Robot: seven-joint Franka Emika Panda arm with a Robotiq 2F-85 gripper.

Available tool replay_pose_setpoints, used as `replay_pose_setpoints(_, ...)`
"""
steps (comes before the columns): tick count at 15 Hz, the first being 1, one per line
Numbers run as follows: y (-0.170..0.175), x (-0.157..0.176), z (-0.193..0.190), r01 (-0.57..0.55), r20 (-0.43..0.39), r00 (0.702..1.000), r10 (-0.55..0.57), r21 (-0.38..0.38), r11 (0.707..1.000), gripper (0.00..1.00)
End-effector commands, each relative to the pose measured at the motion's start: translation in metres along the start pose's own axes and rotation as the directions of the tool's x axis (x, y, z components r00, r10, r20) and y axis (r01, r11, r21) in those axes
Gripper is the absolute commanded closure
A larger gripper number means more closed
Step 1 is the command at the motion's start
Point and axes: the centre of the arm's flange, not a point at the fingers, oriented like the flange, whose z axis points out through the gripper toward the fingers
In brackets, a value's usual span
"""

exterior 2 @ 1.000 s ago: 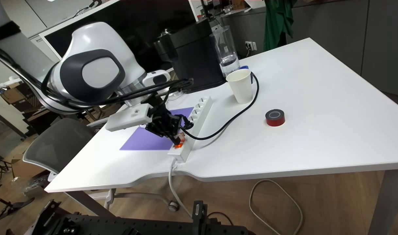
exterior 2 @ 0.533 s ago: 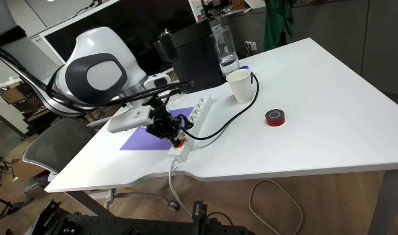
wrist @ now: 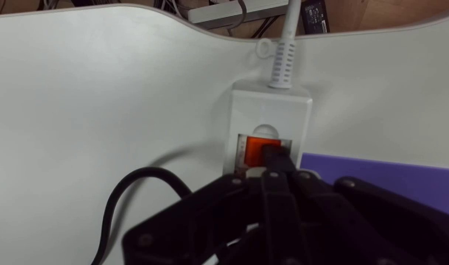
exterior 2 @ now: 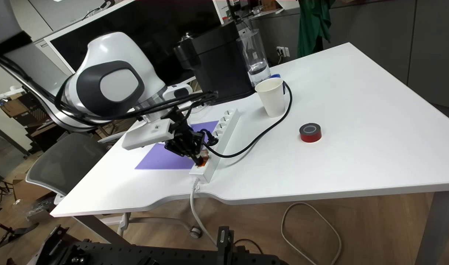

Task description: Turn off the extension cord

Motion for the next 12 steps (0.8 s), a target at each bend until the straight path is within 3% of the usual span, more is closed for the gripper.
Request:
replay_pose_setpoints(1, -0.002, 0.003, -0.015, -0.033, -0.006, 0.999, 0.033, -0.019, 0.999, 1.00)
replay_pose_setpoints(7, 0.004, -0.011, -0.078, -0.093, -0.052, 0.994, 0.091, -0.036, 0.995, 1.00)
replay_pose_setpoints(8, 0.004, -0.013, -0.088, -0.104, -0.042, 0.994, 0.102, -0.030, 0.994, 0.74)
replay_pose_setpoints(9, 0.005, -0.014, -0.096, -0.114, -0.033, 0.993, 0.113, -0.026, 0.993, 0.73)
replay_pose_setpoints(12, 0.004, -0.017, -0.117, -0.124, -0.007, 0.992, 0.124, 0.003, 0.992, 0.54)
